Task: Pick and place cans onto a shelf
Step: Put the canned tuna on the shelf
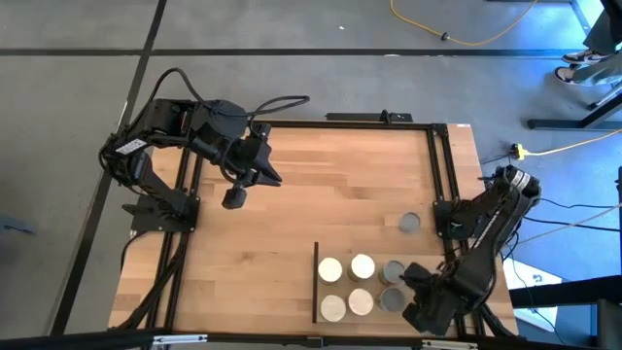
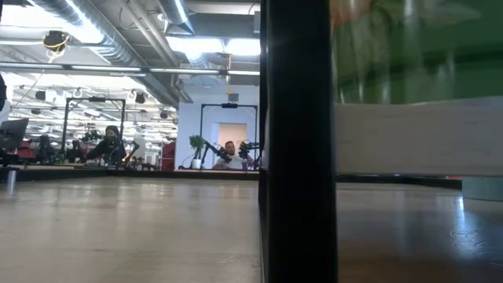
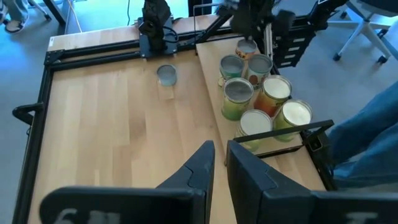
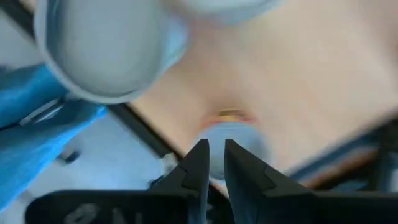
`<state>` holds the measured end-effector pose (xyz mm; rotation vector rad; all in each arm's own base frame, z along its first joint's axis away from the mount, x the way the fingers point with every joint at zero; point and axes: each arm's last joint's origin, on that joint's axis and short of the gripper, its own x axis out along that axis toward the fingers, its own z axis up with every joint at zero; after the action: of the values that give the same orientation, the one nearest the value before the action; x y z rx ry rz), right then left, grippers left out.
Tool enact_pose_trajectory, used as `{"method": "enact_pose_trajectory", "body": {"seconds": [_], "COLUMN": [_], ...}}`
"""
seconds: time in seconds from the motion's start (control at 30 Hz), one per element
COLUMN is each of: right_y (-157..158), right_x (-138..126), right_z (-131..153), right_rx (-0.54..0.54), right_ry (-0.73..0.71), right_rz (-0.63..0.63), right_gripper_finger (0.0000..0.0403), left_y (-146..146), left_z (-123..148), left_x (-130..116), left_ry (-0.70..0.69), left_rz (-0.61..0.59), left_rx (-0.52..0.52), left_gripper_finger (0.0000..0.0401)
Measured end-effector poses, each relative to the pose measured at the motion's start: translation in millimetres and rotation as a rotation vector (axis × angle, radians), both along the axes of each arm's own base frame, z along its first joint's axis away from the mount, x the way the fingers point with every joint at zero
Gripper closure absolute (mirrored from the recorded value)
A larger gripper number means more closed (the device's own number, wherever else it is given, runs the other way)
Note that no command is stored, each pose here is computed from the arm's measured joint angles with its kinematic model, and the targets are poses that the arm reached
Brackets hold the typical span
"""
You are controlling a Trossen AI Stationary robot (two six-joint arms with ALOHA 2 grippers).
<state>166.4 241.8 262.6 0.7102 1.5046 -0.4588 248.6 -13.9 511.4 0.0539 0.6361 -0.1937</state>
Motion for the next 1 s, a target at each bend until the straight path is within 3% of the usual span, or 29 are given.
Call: {"method": "enact_pose_trajectory", "body": {"seconds": [0.2,0.37,0.5,0.7,1.0], "right_y": [-23,-36,-49,-72,-123], "right_x": [-8,-6,-1,6,8], "right_z": [54,73,66,41,15], "right_rx": [-0.208,-0.171,-0.211,-0.281,-0.350], "right_ry": [0.040,-0.013,-0.023,0.063,0.158], "right_rz": [-0.115,-0.206,-0.261,-0.334,-0.484], "right_gripper_finger": [0.0350,0.0350,0.0350,0.0350,0.0350], "left_y": [0,0,0,7,13], "left_z": [0,-2,-2,-10,-32], "left_x": [0,-2,-1,6,25], "left_ry": [0.003,0.029,0.023,0.082,0.229], "left_rz": [0.002,-0.010,0.013,0.248,0.282], "left_rx": [-0.002,-0.003,0.004,0.086,0.126], "left_gripper_finger": [0.0364,0.0364,0.0364,0.0364,0.0364]}}
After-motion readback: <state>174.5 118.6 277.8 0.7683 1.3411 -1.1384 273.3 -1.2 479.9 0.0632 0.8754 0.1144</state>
